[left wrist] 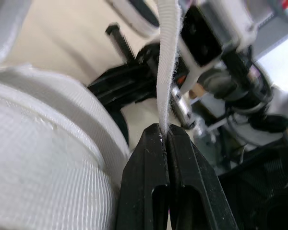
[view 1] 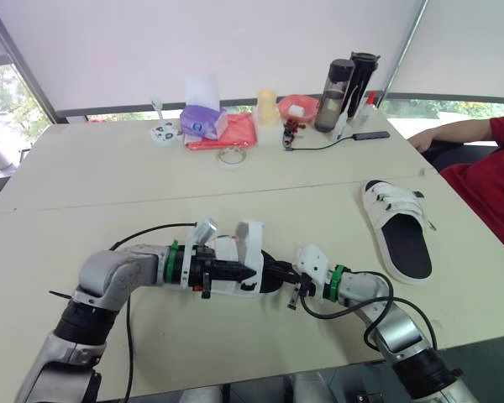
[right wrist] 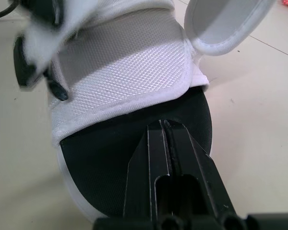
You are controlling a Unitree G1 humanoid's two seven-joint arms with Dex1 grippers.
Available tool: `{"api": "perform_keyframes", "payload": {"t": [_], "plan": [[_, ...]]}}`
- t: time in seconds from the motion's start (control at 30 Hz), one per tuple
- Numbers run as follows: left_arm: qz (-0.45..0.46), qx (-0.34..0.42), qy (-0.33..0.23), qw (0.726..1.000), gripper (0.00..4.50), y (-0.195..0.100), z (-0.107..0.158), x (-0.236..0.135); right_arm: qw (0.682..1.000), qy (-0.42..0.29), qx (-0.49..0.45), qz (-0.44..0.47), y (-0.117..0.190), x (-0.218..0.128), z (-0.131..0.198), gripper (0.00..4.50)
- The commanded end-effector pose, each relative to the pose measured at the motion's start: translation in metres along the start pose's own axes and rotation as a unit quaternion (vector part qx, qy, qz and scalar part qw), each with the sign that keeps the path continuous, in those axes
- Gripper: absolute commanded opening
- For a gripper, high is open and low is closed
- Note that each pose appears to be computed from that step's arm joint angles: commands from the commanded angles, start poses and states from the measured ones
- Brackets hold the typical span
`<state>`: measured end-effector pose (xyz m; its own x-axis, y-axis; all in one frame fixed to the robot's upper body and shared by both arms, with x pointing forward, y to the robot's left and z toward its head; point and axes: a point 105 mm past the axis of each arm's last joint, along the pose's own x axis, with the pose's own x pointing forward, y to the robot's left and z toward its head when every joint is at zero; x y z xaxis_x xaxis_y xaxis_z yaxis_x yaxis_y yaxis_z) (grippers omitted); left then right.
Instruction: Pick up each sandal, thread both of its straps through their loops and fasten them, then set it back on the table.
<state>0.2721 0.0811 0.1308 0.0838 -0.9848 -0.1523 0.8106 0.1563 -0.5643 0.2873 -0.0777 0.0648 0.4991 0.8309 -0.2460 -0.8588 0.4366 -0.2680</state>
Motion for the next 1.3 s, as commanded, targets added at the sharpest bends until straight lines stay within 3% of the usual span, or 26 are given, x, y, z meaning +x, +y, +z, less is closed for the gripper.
{"api": "perform_keyframes", "payload": {"t": [0.03, 0.13, 0.73, 1.13, 1.3], "plan": [[-0.011, 0.011, -0.044, 0.999, 0.01, -0.008, 0.025, -0.006, 0.996, 0.082, 0.037, -0.007, 0.006, -0.005, -0.043, 0.0], [0.002, -0.004, -0.06, 0.998, 0.01, -0.002, 0.03, -0.008, 0.996, 0.082, 0.037, -0.007, 0.006, -0.004, -0.043, 0.0], [0.005, 0.031, 0.042, 0.999, 0.01, 0.002, -0.013, 0.001, 0.996, 0.083, 0.037, -0.011, 0.005, -0.005, -0.043, 0.0], [0.068, 0.121, 0.082, 0.987, 0.01, 0.025, -0.027, -0.002, 0.996, 0.081, 0.037, -0.013, 0.004, -0.004, -0.043, 0.0], [0.016, 0.151, 0.073, 0.986, 0.01, 0.006, -0.024, -0.005, 0.996, 0.082, 0.037, -0.013, 0.004, -0.004, -0.044, 0.0]]}}
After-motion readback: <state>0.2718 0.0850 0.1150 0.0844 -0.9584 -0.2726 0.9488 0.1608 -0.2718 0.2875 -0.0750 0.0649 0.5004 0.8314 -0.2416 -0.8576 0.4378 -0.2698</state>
